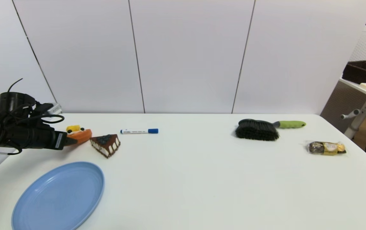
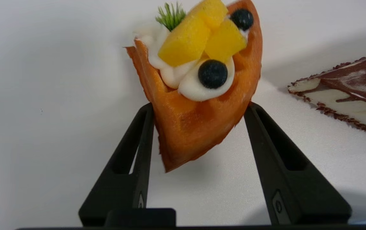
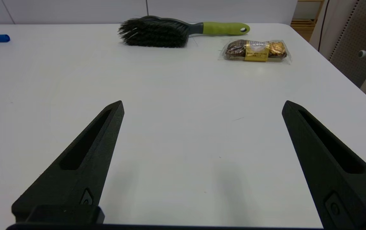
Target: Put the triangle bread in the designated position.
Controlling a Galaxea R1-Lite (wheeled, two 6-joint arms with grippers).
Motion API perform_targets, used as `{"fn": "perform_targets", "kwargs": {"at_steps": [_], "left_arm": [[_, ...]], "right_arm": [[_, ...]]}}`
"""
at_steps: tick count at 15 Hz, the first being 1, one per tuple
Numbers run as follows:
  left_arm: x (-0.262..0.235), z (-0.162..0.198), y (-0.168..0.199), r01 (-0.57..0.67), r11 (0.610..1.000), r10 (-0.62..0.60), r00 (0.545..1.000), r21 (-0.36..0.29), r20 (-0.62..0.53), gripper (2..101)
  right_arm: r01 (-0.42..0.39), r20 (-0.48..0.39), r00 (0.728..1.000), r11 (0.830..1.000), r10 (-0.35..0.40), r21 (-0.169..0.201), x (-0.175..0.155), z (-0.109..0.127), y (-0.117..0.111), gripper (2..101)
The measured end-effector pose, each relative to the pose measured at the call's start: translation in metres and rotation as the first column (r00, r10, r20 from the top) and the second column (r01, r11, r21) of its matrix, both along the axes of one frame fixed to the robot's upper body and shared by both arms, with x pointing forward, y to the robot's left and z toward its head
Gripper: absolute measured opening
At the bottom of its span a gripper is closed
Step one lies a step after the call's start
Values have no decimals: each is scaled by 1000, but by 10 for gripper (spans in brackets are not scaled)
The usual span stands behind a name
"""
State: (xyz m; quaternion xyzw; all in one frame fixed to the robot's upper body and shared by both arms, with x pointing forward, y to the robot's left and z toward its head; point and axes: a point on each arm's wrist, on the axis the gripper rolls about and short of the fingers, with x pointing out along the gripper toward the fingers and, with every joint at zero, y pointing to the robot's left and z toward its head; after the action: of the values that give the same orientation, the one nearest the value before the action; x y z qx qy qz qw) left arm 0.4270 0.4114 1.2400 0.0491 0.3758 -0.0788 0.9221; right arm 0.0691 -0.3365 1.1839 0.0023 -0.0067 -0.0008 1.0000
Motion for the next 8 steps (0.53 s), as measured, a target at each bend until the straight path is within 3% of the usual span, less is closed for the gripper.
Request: {"fn": "perform_targets", "kwargs": {"at_steps": [3,8], "left_arm": [[0,-2,0,0,1000,0,1000,-3,-10,707],[-30,12,-8,0,1000,0,1000,-8,-25,832]], "right_arm": [[0,0,1000,1000,0,0,0,0,0,980],[0,0,1000,1000,0,0,0,0,0,980]]}}
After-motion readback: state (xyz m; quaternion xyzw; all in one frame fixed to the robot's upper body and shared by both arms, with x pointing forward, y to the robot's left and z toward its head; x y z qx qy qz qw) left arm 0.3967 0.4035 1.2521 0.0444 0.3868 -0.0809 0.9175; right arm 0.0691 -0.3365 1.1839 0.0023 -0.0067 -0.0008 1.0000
